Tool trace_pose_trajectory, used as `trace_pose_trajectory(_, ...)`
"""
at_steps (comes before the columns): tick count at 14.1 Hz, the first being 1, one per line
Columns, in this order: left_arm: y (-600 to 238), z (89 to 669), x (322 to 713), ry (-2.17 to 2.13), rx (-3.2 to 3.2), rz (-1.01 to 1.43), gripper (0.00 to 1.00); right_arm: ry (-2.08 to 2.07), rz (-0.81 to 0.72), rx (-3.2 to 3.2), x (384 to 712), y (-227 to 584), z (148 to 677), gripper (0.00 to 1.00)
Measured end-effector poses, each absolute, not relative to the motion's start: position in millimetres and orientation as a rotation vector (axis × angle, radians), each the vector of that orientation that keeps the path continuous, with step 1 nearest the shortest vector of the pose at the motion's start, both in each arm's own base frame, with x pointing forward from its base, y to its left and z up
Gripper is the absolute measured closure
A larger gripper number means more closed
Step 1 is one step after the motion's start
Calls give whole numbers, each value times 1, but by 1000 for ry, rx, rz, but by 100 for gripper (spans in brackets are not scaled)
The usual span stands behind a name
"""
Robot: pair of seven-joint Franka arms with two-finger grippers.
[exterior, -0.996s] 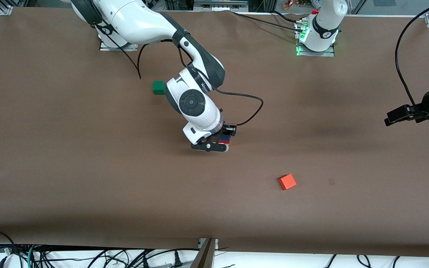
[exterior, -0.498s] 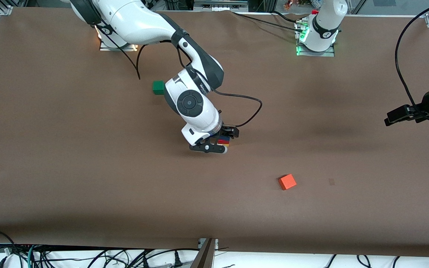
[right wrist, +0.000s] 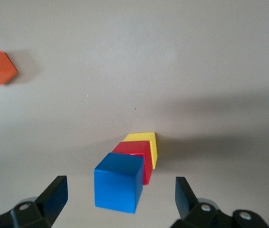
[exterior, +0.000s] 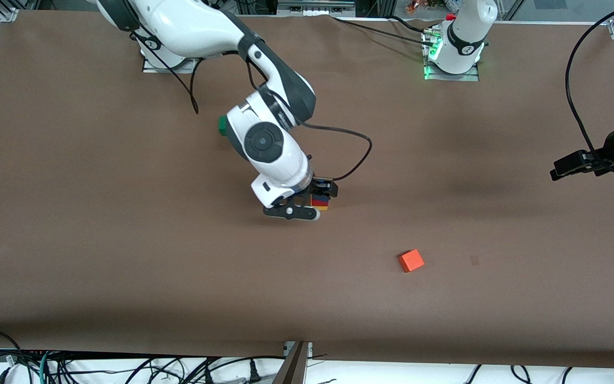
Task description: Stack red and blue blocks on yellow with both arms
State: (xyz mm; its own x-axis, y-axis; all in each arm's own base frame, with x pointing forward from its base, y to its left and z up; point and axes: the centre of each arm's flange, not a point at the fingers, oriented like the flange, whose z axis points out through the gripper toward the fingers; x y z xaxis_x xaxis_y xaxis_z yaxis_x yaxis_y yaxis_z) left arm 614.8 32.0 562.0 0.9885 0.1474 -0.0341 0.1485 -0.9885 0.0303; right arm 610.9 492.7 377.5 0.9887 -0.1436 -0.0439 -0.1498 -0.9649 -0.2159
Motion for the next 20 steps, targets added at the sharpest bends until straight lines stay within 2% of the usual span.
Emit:
trace_pose_trajectory(4,32,562,615,231,3100,-49,0,299,-5,-2969,629,429,453,0)
trace_pose_trajectory(9,32,562,615,230,3100,-48,0,340,-9,-3051,656,314,490,0)
trace_pose_trajectory(14,32,562,615,230,3100,-48,0,424,-40,-3029,648,250,532,0)
trace_pose_trajectory(20,32,563,615,230,3100,-47,0,482,-80,-2989,620,195,582,0)
